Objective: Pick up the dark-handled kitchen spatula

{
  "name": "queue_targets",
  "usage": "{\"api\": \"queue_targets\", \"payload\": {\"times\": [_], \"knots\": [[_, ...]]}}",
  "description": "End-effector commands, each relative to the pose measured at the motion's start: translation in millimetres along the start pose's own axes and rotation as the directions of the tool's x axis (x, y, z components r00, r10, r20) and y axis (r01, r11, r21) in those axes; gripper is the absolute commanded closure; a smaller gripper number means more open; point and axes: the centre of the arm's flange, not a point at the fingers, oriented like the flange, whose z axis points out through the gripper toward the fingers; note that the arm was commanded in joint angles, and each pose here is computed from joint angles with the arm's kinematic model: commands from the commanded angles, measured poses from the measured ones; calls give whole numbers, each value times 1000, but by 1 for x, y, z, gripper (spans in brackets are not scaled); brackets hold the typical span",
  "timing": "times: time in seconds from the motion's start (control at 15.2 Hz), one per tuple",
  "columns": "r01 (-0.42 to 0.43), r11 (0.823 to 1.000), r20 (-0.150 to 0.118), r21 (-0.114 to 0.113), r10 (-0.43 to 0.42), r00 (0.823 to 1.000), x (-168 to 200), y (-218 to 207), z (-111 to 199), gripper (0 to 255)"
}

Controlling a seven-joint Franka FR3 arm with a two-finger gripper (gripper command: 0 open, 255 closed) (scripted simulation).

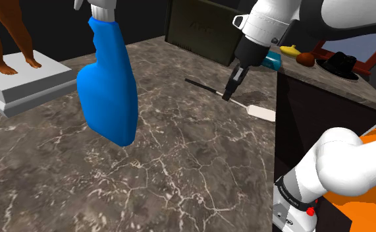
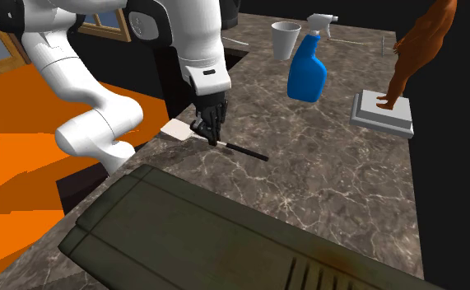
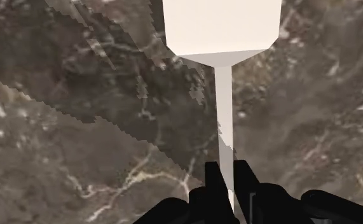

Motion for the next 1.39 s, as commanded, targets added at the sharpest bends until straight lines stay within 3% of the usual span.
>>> {"api": "queue_targets", "payload": {"times": [0.0, 0.33, 1.32], "knots": [[0, 1000, 0, 0, 0, 1000, 0, 0, 0, 255], [0, 1000, 0, 0, 0, 1000, 0, 1, -1, 255], [0, 1000, 0, 0, 0, 1000, 5, 1, -80, 255]]}}
